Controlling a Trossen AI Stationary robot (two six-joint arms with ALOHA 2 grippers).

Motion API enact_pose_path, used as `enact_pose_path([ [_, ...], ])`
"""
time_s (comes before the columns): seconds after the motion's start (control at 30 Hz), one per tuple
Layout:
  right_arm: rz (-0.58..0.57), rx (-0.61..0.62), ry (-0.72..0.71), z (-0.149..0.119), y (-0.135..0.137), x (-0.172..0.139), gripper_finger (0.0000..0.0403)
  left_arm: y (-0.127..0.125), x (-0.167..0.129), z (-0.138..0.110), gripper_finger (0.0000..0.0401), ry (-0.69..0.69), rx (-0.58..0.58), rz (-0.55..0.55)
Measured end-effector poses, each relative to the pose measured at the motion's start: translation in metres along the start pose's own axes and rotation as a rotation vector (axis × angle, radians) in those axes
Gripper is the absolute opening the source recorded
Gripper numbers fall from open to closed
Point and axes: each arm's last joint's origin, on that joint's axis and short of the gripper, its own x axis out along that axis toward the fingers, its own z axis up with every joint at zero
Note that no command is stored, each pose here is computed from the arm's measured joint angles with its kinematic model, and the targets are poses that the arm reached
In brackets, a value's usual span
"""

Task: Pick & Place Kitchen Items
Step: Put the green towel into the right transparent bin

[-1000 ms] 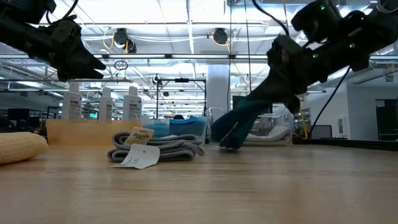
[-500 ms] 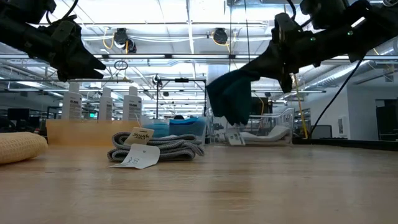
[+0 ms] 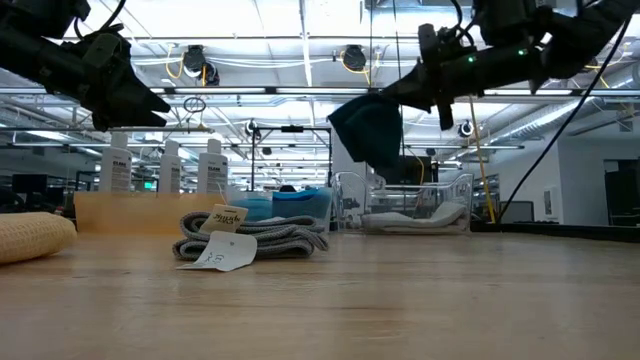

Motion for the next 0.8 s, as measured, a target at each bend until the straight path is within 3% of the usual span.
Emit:
enact_pose_path([
  [0.1,-0.053,-0.042,-0.05,0.013,-0.01,0.003,0.0,0.0,0.0,0.0,0.0237,-0.002,0.0,0.008],
  [0.27,-0.315,-0.116,-0.107,0.015,-0.03,0.006,0.0,0.001,0.0,0.0,0.0237,-0.005,0.0,0.02],
  [0.37,-0.392,-0.126,-0.097,0.008,-0.041,0.012,0.0,0.001,0.0,0.0,0.0237,-0.004,0.0,0.02],
  [0.6,-0.429,-0.129,-0.029,-0.017,-0.06,0.031,0.0,0.002,0.0,0.0,0.0237,-0.013,0.0,0.058],
  [0.8,-0.286,-0.154,-0.069,-0.027,-0.064,0.046,0.0,0.002,0.0,0.0,0.0237,-0.013,0.0,0.059],
])
